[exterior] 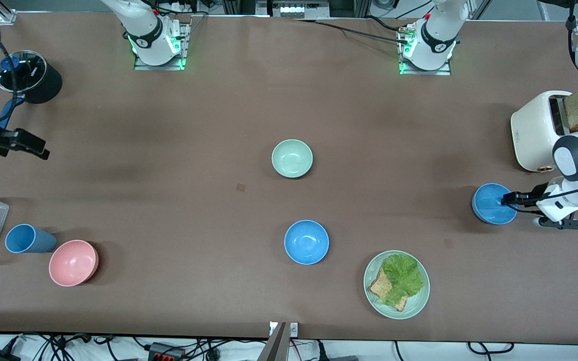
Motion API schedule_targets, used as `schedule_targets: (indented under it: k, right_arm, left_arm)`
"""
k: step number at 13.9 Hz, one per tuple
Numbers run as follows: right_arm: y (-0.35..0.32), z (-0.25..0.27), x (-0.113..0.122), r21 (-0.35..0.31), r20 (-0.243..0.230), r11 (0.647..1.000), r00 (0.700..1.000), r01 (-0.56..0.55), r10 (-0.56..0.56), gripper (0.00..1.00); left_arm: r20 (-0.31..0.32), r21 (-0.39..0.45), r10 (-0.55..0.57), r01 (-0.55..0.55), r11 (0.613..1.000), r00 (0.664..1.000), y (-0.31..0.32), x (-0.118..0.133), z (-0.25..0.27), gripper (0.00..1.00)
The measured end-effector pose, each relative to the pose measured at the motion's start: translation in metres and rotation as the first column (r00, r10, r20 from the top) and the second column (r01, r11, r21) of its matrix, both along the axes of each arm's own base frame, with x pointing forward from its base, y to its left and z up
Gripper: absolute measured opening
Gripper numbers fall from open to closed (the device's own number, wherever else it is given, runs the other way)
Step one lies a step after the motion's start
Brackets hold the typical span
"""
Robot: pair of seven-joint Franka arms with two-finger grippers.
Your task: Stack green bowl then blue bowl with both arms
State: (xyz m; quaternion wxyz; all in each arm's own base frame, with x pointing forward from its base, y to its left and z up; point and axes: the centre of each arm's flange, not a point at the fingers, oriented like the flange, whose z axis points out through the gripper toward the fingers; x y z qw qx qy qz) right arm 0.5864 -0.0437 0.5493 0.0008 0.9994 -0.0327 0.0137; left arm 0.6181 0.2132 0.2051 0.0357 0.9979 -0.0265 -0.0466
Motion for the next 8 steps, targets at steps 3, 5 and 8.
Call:
schedule_targets:
  k: [3,5,8]
  right_arm:
    - [0.000,-0.002,-0.007,0.000,-0.002,1.000,1.000,-0.001,0.001,1.00]
    - [0.001,0.000,-0.009,-0.002,0.001,1.000,1.000,-0.005,0.005,1.00]
    - [0.001,0.009,-0.009,-0.003,0.014,1.000,1.000,-0.007,0.007,1.00]
  left_arm:
    - [-0.001,-0.002,-0.004,0.004,1.000,1.000,-0.002,0.001,-0.001,0.64]
    - [-0.001,-0.003,-0.006,0.006,1.000,1.000,-0.003,0.001,-0.001,0.46]
    - [-0.003,-0.006,-0.008,0.008,1.000,1.000,-0.004,0.001,-0.002,0.27]
